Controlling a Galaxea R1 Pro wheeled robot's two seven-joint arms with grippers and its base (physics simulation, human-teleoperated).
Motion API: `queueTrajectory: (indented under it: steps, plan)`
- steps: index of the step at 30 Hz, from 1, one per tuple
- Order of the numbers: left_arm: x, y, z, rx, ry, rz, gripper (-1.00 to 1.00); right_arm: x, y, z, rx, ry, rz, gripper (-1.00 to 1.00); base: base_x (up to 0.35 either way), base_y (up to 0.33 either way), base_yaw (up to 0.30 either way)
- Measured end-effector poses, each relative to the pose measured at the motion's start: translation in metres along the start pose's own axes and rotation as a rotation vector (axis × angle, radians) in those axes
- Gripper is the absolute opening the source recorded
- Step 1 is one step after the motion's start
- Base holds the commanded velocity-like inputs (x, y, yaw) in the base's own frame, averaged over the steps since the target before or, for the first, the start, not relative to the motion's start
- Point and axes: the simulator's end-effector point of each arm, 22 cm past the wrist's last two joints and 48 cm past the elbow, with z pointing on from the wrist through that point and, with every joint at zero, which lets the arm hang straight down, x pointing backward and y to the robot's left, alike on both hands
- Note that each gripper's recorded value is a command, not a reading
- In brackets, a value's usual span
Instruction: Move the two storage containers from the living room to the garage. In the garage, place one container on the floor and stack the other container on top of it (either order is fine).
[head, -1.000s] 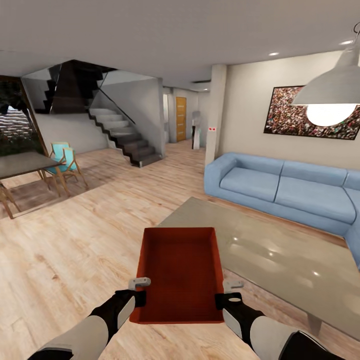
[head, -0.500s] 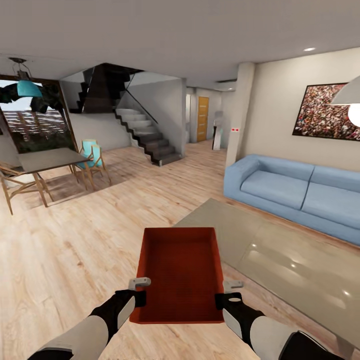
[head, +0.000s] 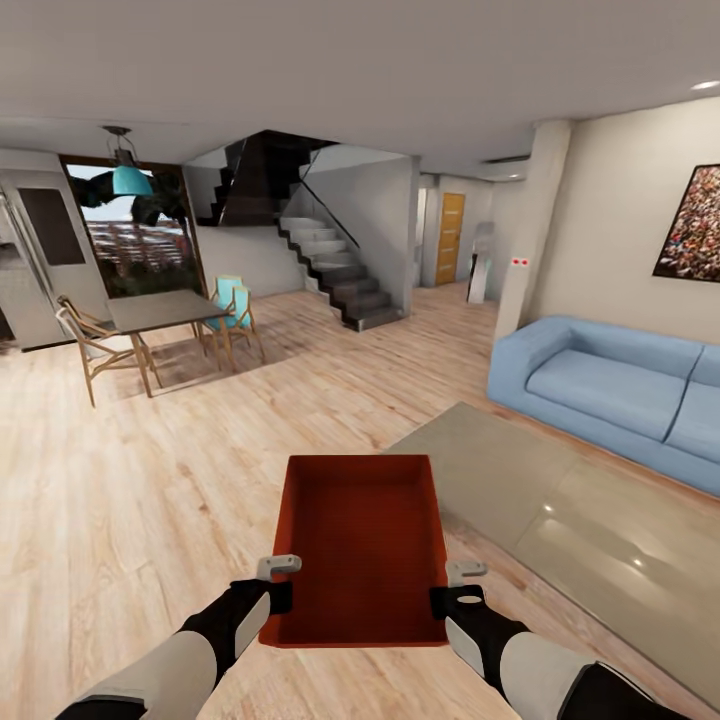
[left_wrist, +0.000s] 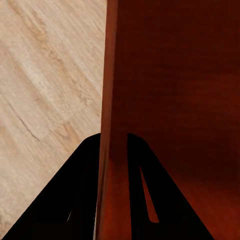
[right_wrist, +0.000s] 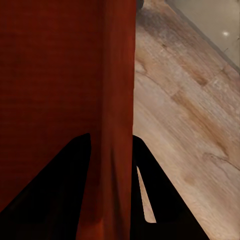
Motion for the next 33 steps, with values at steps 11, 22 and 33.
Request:
queueTrajectory:
  steps: [11,22,33]
  plan:
    - [-0.0001,-0.0001,-0.0001,0.0,0.0,0.0,-1.0,-0.0001,-0.0001,0.0,0.0,0.0,0.0,-1.0,0.0,0.0,0.283]
    - [-0.0004,-0.0002,-0.0001,-0.001,-0.001,0.0,-1.0,-0.0001,-0.0002,0.0001,0.0,-0.001,0.001,-1.0,0.0,0.0,0.283]
    - [-0.0005,-0.0001,-0.0001,0.0,-0.001,0.0,-1.0,-0.0003,-0.0001,0.0,0.0,-0.001,0.0,-1.0,0.0,0.0,0.283]
